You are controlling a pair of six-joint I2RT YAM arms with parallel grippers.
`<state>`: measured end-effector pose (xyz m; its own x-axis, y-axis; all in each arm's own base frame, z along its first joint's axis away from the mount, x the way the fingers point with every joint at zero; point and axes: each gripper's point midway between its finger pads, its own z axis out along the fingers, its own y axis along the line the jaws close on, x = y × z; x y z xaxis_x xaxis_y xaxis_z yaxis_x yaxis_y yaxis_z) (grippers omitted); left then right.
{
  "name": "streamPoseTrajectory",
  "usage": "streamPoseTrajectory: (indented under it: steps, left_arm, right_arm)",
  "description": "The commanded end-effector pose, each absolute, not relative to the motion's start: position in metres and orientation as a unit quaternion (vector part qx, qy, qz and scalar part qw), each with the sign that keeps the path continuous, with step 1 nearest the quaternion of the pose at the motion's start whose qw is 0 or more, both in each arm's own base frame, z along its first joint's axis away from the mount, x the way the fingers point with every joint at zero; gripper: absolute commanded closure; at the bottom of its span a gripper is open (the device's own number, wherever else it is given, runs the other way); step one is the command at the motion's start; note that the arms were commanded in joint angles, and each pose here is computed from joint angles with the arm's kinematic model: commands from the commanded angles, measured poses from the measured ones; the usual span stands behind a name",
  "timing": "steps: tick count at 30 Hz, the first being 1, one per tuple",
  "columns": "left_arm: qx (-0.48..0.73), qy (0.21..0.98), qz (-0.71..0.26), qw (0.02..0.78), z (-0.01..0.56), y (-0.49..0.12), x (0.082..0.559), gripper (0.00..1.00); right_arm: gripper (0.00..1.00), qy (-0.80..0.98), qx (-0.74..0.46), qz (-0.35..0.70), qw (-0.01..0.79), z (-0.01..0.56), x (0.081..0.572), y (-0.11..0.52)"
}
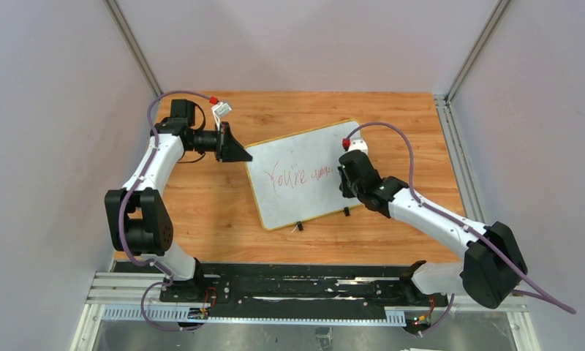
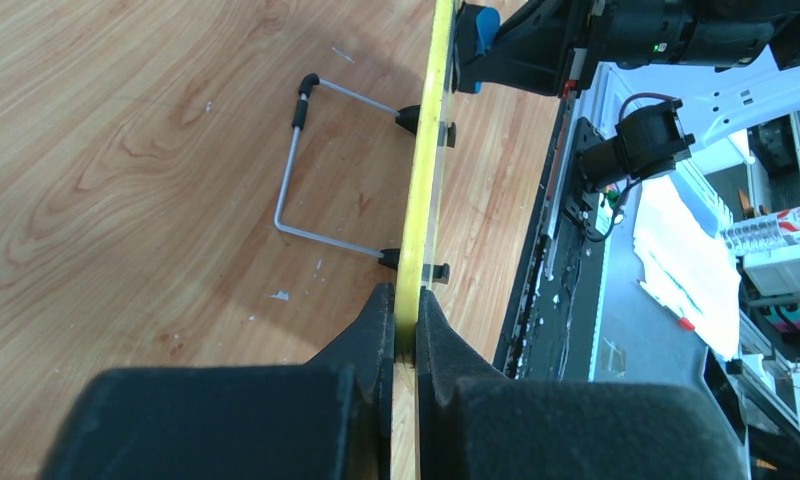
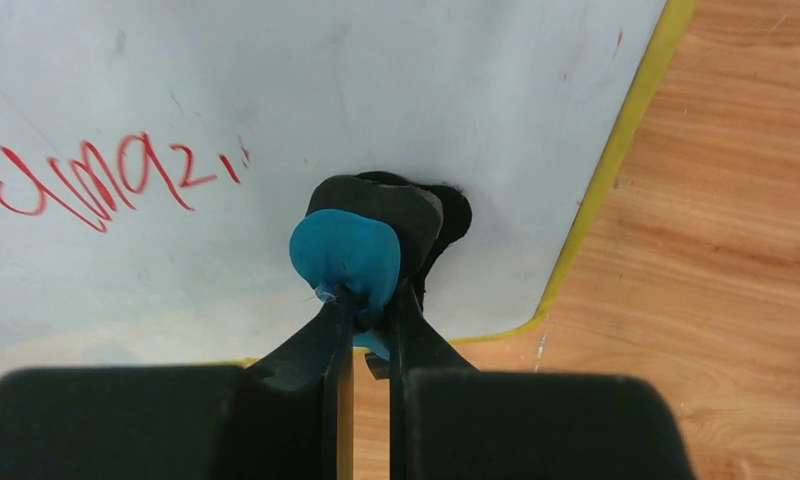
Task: Erase the whiteboard
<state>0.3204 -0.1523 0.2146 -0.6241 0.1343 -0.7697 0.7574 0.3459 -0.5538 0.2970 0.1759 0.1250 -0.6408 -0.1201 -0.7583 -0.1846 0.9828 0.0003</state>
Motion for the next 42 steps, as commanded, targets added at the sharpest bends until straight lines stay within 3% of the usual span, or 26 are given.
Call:
streamPoseTrajectory:
  steps: [1,11,29,42]
  left_arm:
    - [0.309,0.779,-0.45,0.307,0.191,-0.146,0.325,1.0]
    - [0.308,0.779,-0.452,0.306,0.191,-0.147,0.326,1.0]
    - [0.308,0.779,-0.453,0.305,0.19,-0.147,0.324,1.0]
    - [0.307,0.779,-0.454,0.304,0.189,-0.147,0.324,1.0]
  right_arm:
    - [0.99,0.917,-0.071,0.041,0.392,0.108,0.277,0.169]
    - [0.99,0.92,-0.069,0.04,0.385,0.105,0.269,0.166]
    - [0.99,0.892,-0.088,-0.003,0.443,0.155,0.321,0.172]
    - [0.99,0.887,-0.082,0.006,0.454,0.164,0.322,0.172]
